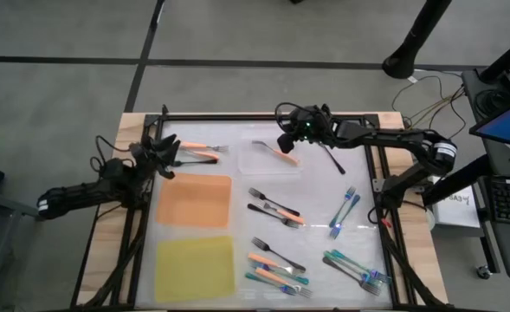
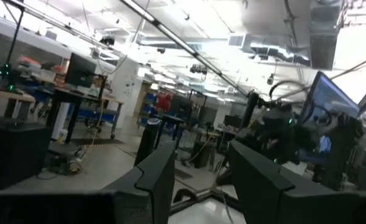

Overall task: Sort silverware by color (type)
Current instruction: Put the blue fork into the orange bin

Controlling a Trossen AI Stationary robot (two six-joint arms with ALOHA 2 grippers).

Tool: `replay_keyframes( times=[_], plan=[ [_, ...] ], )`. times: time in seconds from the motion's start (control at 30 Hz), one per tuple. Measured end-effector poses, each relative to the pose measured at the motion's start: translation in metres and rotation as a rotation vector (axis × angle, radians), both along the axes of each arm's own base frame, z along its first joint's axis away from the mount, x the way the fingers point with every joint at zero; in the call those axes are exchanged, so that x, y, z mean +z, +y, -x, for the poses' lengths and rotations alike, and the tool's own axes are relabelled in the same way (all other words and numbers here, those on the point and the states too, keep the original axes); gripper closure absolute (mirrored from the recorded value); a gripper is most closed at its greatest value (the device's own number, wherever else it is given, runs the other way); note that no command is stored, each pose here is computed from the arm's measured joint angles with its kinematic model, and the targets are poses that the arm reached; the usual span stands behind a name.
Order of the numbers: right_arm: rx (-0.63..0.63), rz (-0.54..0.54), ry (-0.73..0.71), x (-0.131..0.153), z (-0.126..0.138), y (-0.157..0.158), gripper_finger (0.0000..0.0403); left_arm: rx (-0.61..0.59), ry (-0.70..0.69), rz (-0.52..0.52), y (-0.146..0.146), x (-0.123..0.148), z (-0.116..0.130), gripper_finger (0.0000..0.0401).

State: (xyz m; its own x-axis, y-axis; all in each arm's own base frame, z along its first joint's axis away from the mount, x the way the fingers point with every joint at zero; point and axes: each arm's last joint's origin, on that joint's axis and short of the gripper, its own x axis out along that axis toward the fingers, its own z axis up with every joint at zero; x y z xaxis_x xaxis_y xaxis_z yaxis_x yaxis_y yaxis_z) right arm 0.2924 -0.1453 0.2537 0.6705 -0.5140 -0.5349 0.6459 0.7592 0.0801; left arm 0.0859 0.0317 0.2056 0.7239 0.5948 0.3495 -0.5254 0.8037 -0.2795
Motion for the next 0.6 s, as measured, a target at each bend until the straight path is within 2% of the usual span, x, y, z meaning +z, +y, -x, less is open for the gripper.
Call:
replay_keyframes(
  times=[0.13,0.23,0.37,0.5,0.6],
  plan=[
    [0.026,0.029,-0.01,0.0086,-0.0035,0.0029,0.0394,-0.027,-0.002,0.071,0.001,-0.0036,-0.0046,0.0269],
    [0.037,0.038,-0.016,0.0119,-0.0055,0.0046,0.0394,0.023,0.006,0.107,0.003,-0.0057,-0.0062,0.0269],
    [0.043,0.04,-0.014,0.0121,-0.0062,0.0062,0.0394,0.017,-0.004,0.131,0.0036,-0.0062,-0.0086,0.0269],
    [0.043,0.039,-0.014,0.0118,-0.0062,0.0062,0.0394,-0.048,-0.132,0.196,0.0031,-0.0007,-0.0088,0.0269],
    [0.043,0.038,-0.013,0.0116,-0.006,0.0063,0.0394,-0.133,-0.138,0.19,0.0013,0.0003,-0.0107,0.0269]
  ],
)
